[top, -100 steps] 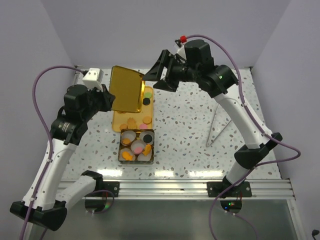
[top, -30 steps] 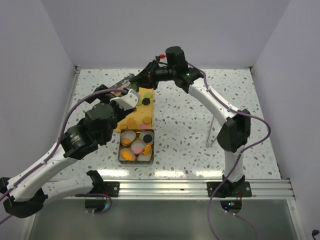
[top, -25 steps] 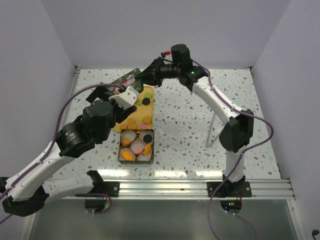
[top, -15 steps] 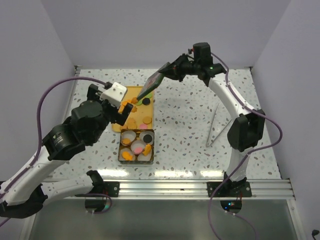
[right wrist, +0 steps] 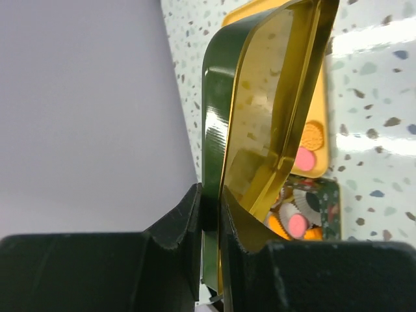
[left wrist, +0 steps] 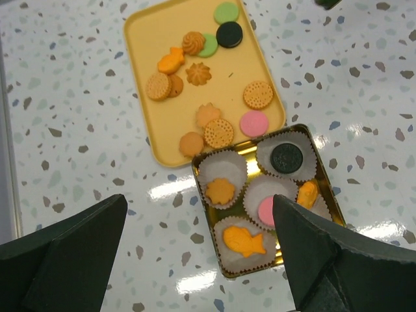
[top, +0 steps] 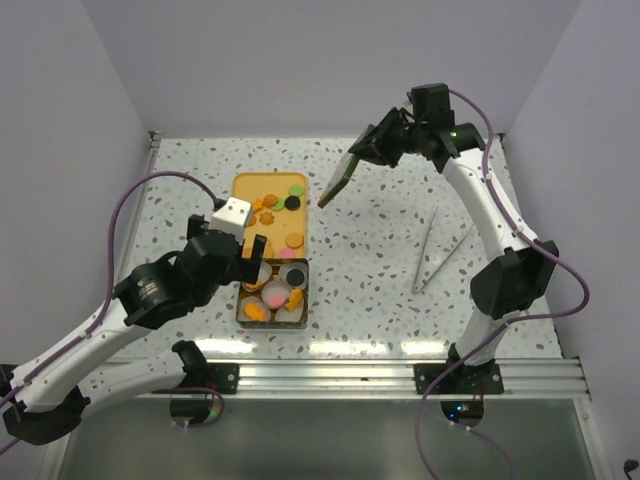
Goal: Pack the cookies
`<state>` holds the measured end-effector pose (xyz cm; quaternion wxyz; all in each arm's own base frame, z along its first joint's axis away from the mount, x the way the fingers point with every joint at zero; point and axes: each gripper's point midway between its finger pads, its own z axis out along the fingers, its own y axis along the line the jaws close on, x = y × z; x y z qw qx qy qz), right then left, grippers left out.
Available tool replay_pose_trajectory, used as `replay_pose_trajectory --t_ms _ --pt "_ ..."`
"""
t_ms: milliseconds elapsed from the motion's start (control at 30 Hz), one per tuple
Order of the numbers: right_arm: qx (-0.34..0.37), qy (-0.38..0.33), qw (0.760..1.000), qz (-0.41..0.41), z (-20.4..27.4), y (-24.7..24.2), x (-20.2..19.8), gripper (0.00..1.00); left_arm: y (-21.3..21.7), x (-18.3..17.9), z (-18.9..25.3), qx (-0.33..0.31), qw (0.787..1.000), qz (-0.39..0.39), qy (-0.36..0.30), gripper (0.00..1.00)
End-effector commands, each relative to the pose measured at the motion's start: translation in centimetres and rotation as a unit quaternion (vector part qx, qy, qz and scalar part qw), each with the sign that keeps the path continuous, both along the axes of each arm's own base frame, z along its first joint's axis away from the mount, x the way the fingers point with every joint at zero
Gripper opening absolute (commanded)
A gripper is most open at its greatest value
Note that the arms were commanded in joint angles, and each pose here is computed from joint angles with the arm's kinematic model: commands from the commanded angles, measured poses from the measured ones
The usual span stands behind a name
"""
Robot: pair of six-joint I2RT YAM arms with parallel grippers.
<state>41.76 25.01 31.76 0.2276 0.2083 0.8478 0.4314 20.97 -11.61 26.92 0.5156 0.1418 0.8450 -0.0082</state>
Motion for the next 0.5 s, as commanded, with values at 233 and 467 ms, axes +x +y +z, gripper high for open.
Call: replay_pose_trajectory --t_ms 233,467 --pt "-0.110 -0.059 0.991 -0.054 2.5 -6.8 -1.4 0.00 0.2 1.0 -4.8 -0.065 0.993 0.032 0.095 1.00" --pt "-0.156 -0.057 0.984 -0.062 1.6 -9.0 -3.4 0.00 -0.4 1.7 -8.5 -0.069 0.983 0.032 0.165 0.96"
